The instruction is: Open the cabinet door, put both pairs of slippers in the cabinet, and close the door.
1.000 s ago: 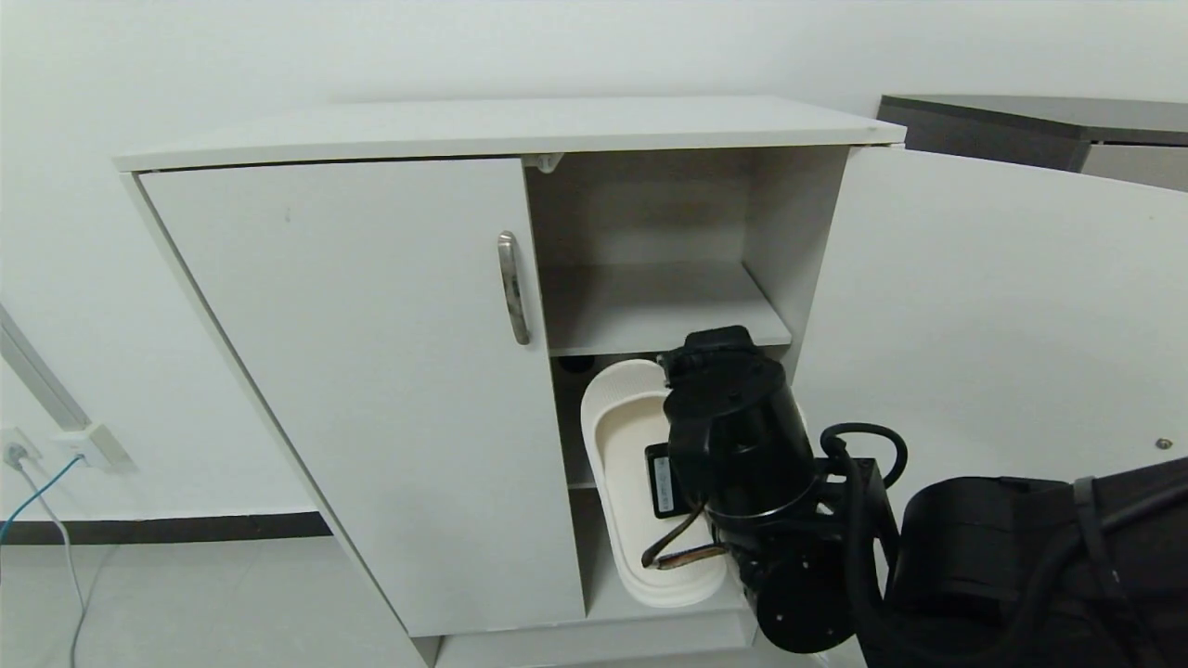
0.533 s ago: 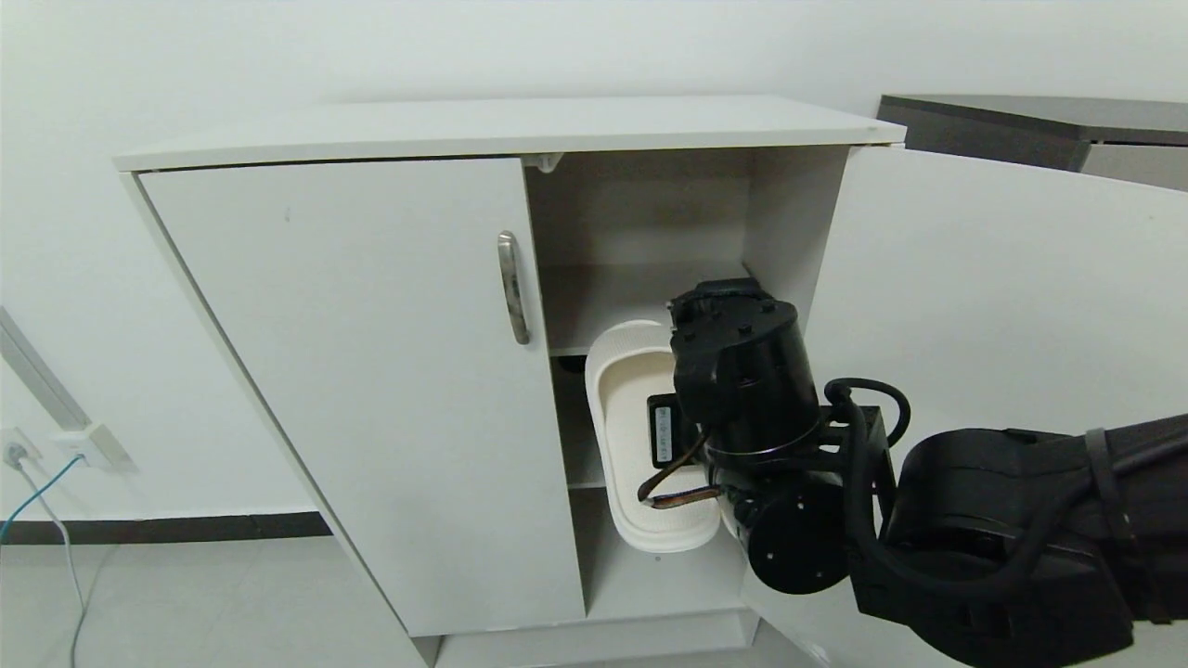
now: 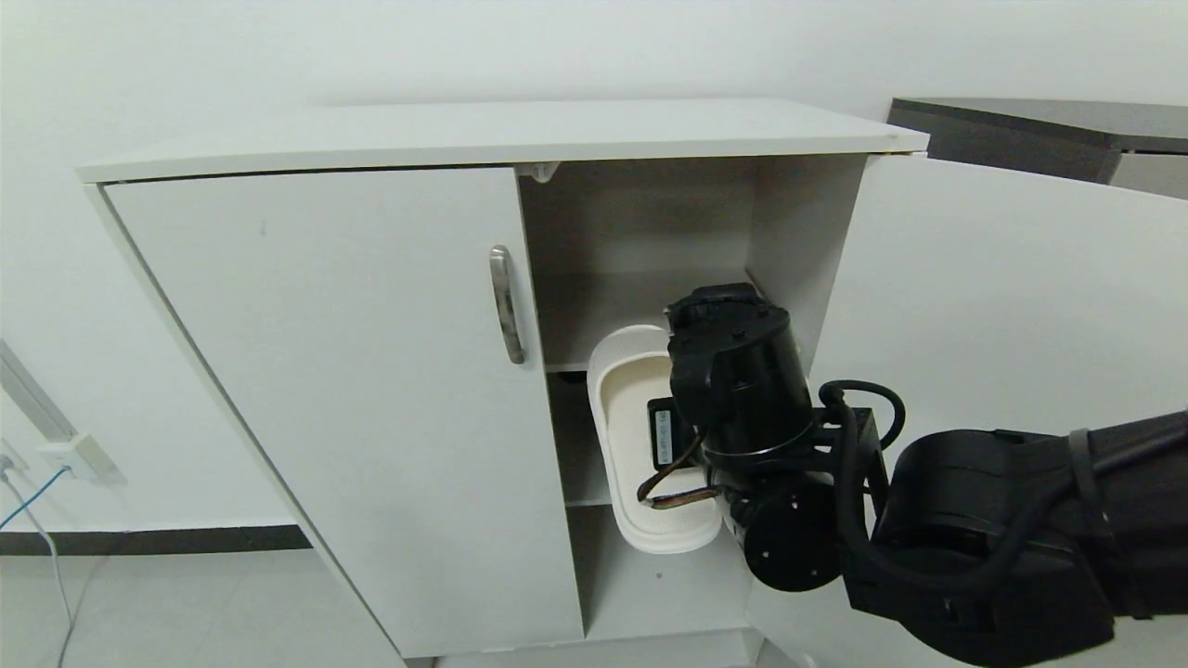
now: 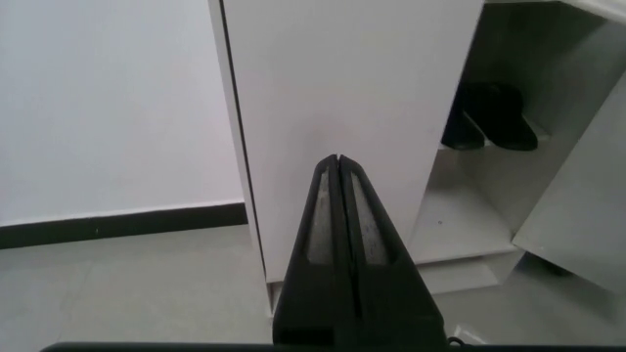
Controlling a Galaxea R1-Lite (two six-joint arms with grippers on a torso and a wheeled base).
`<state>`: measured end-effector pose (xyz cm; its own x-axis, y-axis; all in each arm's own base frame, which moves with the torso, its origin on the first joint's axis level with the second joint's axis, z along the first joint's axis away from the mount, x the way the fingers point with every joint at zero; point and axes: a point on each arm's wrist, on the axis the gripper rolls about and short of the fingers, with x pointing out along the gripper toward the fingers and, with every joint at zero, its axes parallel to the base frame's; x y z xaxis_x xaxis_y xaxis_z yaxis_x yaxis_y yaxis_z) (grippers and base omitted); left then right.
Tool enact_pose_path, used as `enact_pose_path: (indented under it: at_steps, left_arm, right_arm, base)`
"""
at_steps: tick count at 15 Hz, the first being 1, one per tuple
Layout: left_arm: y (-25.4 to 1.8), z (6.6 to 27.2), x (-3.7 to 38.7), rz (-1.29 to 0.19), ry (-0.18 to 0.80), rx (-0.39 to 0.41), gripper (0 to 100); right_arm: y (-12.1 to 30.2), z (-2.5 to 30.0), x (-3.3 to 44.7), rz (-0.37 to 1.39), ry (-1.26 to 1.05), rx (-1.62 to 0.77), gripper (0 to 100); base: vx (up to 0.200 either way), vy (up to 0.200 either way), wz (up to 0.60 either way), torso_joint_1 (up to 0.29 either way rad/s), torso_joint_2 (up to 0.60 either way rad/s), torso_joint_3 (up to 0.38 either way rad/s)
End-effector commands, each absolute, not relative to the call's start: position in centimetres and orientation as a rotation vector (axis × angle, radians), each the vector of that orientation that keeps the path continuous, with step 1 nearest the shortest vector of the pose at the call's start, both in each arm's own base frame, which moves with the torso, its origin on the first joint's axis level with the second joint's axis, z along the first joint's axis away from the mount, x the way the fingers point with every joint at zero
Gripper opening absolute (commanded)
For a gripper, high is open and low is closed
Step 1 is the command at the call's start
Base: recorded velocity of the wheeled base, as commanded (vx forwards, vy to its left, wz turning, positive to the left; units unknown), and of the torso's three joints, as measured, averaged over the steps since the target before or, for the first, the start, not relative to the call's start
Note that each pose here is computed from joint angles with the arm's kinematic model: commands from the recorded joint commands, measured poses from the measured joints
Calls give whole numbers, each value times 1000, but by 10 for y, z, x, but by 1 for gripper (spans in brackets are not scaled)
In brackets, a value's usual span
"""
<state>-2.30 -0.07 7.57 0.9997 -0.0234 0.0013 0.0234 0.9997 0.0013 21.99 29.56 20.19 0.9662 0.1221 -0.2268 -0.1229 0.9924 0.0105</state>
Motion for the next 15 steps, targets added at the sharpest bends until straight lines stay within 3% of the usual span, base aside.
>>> enact_pose_path:
  at_steps: [1, 3, 15]
  left_arm:
    - [-1, 76, -23, -23, 0, 2, 0]
    - [-1, 76, -23, -23, 0, 2, 0]
    - [-1, 76, -23, -23, 0, 0, 0]
  right_arm:
    - [295, 204, 220, 124, 225, 2, 0]
    - [295, 204, 219, 126, 224, 3, 0]
    - [293, 214, 263, 116, 293, 6, 0]
  base:
    - [200, 0, 0, 2, 2, -2]
    - [200, 0, 0, 0, 0, 0]
    - [0, 0, 0, 0, 0, 0]
